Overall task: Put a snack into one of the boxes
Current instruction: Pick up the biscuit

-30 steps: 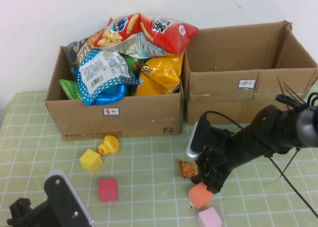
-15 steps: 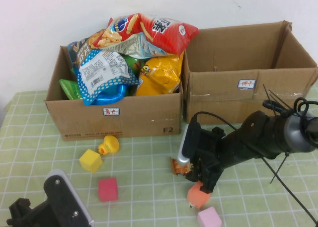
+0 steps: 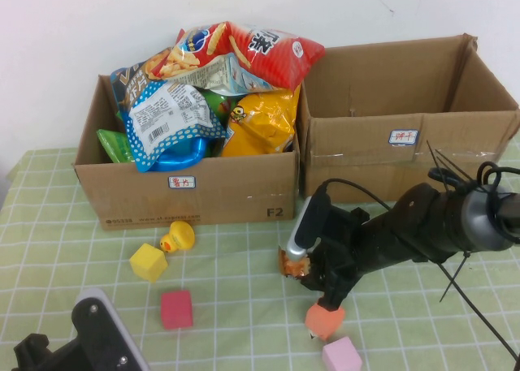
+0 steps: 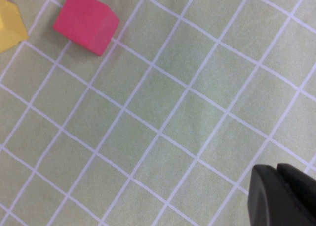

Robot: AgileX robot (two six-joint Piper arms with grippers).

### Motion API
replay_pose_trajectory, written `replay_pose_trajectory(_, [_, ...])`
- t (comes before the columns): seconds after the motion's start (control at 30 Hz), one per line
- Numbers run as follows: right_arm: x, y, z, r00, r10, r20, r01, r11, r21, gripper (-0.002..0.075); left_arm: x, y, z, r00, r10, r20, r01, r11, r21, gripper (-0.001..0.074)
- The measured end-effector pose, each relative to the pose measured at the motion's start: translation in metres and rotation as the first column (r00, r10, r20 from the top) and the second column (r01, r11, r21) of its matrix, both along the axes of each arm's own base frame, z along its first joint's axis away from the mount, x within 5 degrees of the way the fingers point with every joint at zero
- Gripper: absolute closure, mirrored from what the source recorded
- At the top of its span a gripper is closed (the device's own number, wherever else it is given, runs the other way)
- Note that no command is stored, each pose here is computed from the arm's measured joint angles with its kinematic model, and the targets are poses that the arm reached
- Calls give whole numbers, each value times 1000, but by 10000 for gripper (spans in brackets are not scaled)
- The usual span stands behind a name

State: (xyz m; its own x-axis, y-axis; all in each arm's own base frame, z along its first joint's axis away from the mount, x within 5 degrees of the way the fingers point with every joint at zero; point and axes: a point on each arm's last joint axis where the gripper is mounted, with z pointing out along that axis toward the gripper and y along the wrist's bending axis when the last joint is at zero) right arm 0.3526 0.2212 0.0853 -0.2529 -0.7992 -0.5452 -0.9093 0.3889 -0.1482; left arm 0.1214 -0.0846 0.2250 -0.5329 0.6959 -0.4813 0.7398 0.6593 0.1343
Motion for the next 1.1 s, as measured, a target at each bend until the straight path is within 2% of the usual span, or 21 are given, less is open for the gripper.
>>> replay_pose_trajectory(0.17, [1,-1,6,1000,-15,15,15,1000,8,316,0,0,-1,1000,-3,5,3,1000,6,736])
replay_pose_trajectory(0.43, [2,0,39,997,-39,73,35,998,55,318,0,1,-1,1000,-3,3,3,1000,7,736])
replay_pose_trajectory(0.63, [0,1,42,997,-8,73,4,998,56,315,0,0,-1,1000,-1,0,1,1000,2,736])
replay_pose_trajectory(0.77, [-1,2,34,997,28,67,-30,999,37,267,0,0,-1,1000,0,-1,0,1000,1,736])
replay_pose_trajectory(0.87, [1,5,28,999,3,35,-5,999,52,217,0,0,-1,1000,0,8,0,1000,-6,736])
replay_pose_trajectory(1.1, [13,20,26,999,7,-43,-2,993,119,195,1,-1,0,1000,1,12,-1,1000,-13,736])
